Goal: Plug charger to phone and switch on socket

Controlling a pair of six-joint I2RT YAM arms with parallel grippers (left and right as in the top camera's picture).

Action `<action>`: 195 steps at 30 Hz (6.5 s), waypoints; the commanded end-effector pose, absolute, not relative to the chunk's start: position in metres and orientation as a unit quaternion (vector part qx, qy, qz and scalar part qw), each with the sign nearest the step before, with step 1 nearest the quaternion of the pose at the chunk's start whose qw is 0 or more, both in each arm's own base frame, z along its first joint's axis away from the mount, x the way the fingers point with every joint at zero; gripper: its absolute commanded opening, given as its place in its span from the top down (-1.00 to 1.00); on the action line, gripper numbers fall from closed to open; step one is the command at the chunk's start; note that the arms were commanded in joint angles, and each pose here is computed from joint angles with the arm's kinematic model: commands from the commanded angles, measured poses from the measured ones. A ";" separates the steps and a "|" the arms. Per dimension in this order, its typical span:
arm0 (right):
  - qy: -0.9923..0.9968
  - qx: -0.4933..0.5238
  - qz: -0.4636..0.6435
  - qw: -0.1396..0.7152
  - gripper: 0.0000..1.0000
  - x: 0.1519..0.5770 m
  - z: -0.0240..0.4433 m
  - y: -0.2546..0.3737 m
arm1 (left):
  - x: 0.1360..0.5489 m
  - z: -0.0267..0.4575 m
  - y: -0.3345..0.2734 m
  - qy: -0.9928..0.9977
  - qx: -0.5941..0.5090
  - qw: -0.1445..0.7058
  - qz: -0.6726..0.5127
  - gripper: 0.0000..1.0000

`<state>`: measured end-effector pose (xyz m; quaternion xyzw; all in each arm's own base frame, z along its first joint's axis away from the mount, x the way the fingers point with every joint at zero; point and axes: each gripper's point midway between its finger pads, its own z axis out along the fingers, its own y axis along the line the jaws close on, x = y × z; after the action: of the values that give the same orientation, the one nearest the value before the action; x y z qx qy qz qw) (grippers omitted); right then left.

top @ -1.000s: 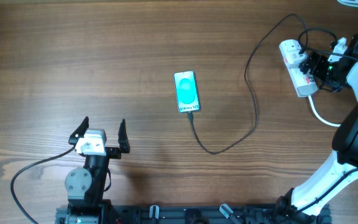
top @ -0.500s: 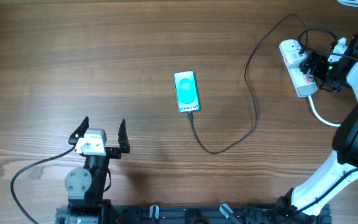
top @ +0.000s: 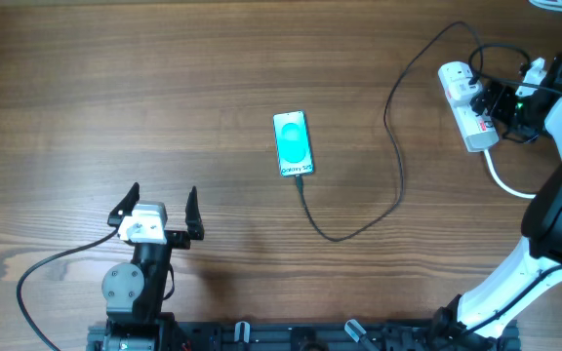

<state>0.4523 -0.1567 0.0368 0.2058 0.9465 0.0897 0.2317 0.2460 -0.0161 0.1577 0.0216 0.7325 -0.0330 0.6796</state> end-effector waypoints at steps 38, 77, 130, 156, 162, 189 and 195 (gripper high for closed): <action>0.912 0.039 0.112 0.393 -1.00 0.327 0.180 -0.002 | 0.246 0.156 -0.012 0.733 0.022 0.680 -0.018 -1.00; 0.843 -0.009 0.064 0.534 -0.99 0.312 0.086 0.001 | 0.246 0.156 -0.012 0.733 0.022 0.680 -0.018 -1.00; 0.779 -0.037 0.047 0.624 -0.99 0.254 0.124 0.010 | 0.246 0.156 -0.012 0.733 0.022 0.680 -0.018 -1.00; 0.699 -0.044 0.060 0.711 -0.99 0.245 0.179 0.018 | 0.246 0.156 -0.012 0.733 0.022 0.680 -0.018 -1.00; 0.699 -0.044 0.060 0.711 -0.99 0.245 0.180 0.018 | 0.246 0.156 -0.012 0.733 0.022 0.680 -0.018 -1.00; 0.699 -0.044 0.060 0.711 -0.99 0.245 0.180 0.018 | 0.246 0.156 -0.012 0.733 0.022 0.680 -0.018 -1.00; 0.699 -0.044 0.060 0.711 -1.00 0.245 0.180 0.018 | 0.246 0.156 -0.012 0.733 0.022 0.680 -0.018 -1.00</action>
<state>0.2459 0.0144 0.1756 -0.0404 0.7056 0.0501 0.7057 0.2461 -0.0147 0.1578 0.0224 0.7322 -0.0286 0.6801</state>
